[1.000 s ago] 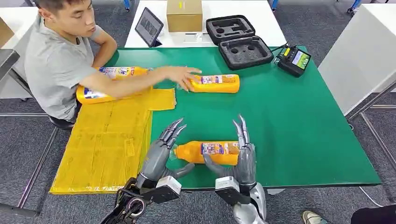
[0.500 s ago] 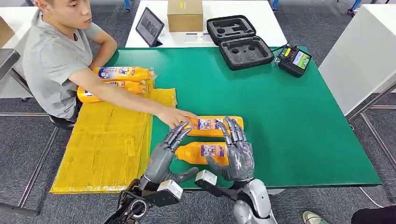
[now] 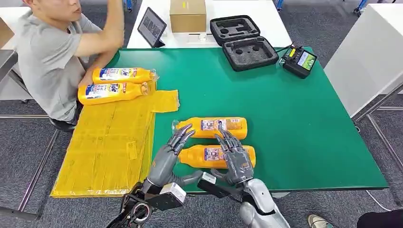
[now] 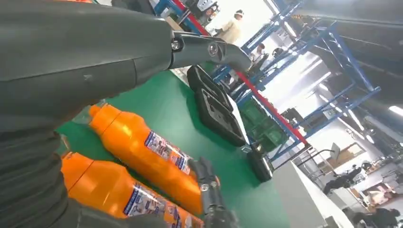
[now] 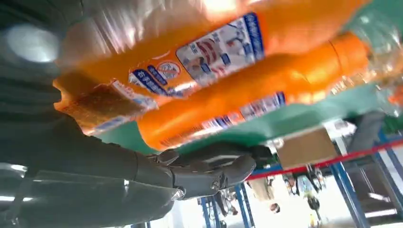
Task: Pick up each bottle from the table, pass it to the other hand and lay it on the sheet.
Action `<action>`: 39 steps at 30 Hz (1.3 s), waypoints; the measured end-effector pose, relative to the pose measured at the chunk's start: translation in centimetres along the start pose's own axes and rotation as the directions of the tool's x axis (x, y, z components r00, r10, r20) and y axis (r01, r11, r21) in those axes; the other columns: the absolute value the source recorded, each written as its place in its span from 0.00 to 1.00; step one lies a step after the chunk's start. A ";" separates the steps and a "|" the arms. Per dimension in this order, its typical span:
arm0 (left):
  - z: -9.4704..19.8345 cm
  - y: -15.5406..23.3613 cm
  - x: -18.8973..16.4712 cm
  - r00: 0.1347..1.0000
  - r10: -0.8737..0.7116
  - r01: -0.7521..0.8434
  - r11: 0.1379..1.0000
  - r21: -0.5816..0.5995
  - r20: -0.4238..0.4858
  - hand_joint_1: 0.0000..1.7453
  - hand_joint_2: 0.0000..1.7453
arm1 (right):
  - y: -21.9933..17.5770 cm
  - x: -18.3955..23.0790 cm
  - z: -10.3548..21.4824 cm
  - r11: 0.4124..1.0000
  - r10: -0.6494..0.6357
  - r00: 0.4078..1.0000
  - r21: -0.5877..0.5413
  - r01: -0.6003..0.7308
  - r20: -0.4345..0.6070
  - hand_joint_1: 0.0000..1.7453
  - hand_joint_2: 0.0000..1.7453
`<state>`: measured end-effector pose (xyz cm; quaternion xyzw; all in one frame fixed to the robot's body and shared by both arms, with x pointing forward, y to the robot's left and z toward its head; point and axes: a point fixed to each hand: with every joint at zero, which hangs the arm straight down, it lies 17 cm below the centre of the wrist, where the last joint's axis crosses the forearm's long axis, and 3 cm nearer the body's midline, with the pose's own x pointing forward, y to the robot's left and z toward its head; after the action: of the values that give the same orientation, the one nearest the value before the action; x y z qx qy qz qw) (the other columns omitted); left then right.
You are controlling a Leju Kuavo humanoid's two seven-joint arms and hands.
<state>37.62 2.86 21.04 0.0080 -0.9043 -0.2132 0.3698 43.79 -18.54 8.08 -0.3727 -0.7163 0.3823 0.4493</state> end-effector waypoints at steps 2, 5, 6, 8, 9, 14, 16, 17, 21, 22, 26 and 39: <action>0.0 0.0 0.0 1.000 0.000 0.000 1.000 0.000 0.001 0.00 1.00 | 0.3 -0.3 0.0 1.000 0.007 1.000 0.013 -0.007 -0.002 0.00 1.00; 0.0 0.0 -0.1 1.000 0.000 0.000 1.000 0.000 0.000 0.00 1.00 | 0.7 -0.5 0.1 0.999 0.015 1.000 0.029 -0.015 -0.001 0.00 1.00; 0.0 0.0 -0.1 1.000 0.000 0.000 1.000 -0.002 -0.001 0.00 1.00 | 0.8 -0.6 0.2 0.999 0.018 1.000 0.033 -0.018 -0.002 0.00 1.00; 0.0 0.0 -0.2 1.000 0.006 -0.006 1.000 0.001 -0.004 0.00 1.00 | 1.1 -0.9 0.2 0.998 0.034 0.999 0.043 -0.033 -0.009 0.00 1.00; 0.0 -0.1 -0.1 1.000 0.007 -0.007 1.000 0.000 -0.003 0.00 1.00 | 1.2 -1.1 0.2 0.998 0.048 0.999 0.050 -0.048 -0.008 0.00 1.00; -0.5 -0.2 0.0 1.000 0.017 -0.017 1.000 0.004 0.004 0.00 1.00 | 1.8 -2.3 0.1 0.988 0.135 0.991 0.080 -0.133 -0.021 0.00 1.00; -0.8 -0.1 0.0 1.000 0.017 -0.017 1.000 0.006 0.007 0.00 1.00 | 1.7 -2.9 0.0 0.981 0.179 0.983 0.086 -0.175 -0.031 0.00 1.00; -0.8 -0.1 -0.1 1.000 0.015 -0.015 1.000 0.008 0.007 0.00 1.00 | 1.7 -3.1 -0.1 0.977 0.196 0.980 0.088 -0.192 -0.038 0.00 1.00; -0.8 -0.2 -0.3 1.000 0.014 -0.014 1.000 0.005 0.001 0.00 1.00 | 1.5 -3.8 -0.1 0.966 0.249 0.966 0.093 -0.242 -0.068 0.00 1.00; -0.8 -0.2 -0.4 1.000 0.014 -0.014 1.000 0.005 0.000 0.00 1.00 | 1.4 -3.9 -0.2 0.964 0.258 0.963 0.094 -0.251 -0.073 0.00 1.00; -0.8 -0.3 -0.3 1.000 0.013 -0.013 1.000 0.001 0.002 0.00 1.00 | 1.6 -4.2 -0.1 0.957 0.273 0.957 0.124 -0.261 -0.096 0.00 1.00; -1.7 -0.8 -0.1 1.000 0.018 -0.017 0.999 -0.030 0.014 0.00 1.00 | 4.2 -5.8 -0.2 0.945 0.213 0.969 0.280 -0.172 -0.124 0.80 1.00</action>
<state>38.73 1.50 21.80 -0.0071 -0.9037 -0.2236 0.3652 46.63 -21.79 2.38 -0.4052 -0.5818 0.4878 0.5093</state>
